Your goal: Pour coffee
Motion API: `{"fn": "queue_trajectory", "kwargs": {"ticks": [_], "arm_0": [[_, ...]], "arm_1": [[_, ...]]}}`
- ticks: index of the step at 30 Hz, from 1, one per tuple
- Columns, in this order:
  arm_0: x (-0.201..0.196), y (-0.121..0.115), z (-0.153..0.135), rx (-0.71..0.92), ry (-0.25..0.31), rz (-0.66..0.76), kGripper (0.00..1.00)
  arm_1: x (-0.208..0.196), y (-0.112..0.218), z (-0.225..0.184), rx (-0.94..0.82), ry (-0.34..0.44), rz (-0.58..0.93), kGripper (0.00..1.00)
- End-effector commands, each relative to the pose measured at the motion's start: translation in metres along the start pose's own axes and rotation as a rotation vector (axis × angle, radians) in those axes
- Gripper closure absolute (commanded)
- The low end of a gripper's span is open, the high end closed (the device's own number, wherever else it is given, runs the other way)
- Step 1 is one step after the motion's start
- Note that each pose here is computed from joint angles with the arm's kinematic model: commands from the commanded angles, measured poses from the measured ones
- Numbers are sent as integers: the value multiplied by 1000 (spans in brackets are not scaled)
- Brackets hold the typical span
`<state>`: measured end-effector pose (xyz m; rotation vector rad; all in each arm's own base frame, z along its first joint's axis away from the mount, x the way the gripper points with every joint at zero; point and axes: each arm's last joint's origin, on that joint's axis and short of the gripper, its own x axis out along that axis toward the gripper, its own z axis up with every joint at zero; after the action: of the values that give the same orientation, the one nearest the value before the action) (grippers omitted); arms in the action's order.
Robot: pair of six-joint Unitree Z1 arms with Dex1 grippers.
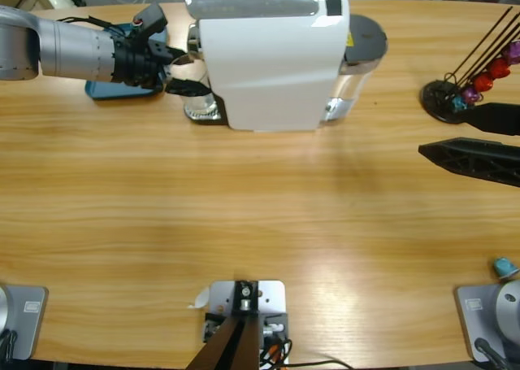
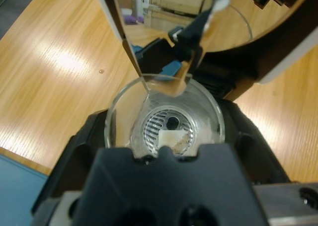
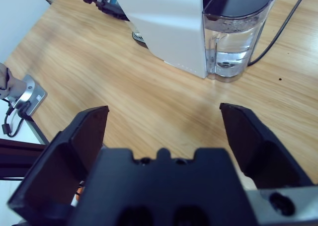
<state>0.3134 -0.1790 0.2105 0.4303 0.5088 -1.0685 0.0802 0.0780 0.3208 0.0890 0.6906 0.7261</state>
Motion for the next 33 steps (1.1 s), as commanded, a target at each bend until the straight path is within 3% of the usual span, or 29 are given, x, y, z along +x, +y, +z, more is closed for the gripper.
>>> {"fn": "queue_trajectory", "kwargs": {"ticks": [1,6,9,13,17,26,30,33], "arm_0": [[25,-1,-10,-38,34,-60,1000],[30,2,-8,-63,31,-59,1000],[31,4,-7,-81,37,-35,828],[35,6,-7,-98,33,-28,800],[34,4,-8,-99,32,-39,670],[23,-8,-17,-112,53,-50,654],[22,-14,-17,-108,57,-61,549],[24,-14,-17,-121,62,-58,345]], "arm_1": [[5,-4,-8,7,32,-8,6],[4,-4,-9,6,31,-7,9],[3,-4,-9,6,31,-6,9],[3,-4,-10,6,34,-7,9],[3,-5,-10,7,34,-8,9],[3,-5,-13,7,34,-12,9],[3,-6,-13,6,31,-11,13],[1,-5,-13,7,25,-9,13]]}}
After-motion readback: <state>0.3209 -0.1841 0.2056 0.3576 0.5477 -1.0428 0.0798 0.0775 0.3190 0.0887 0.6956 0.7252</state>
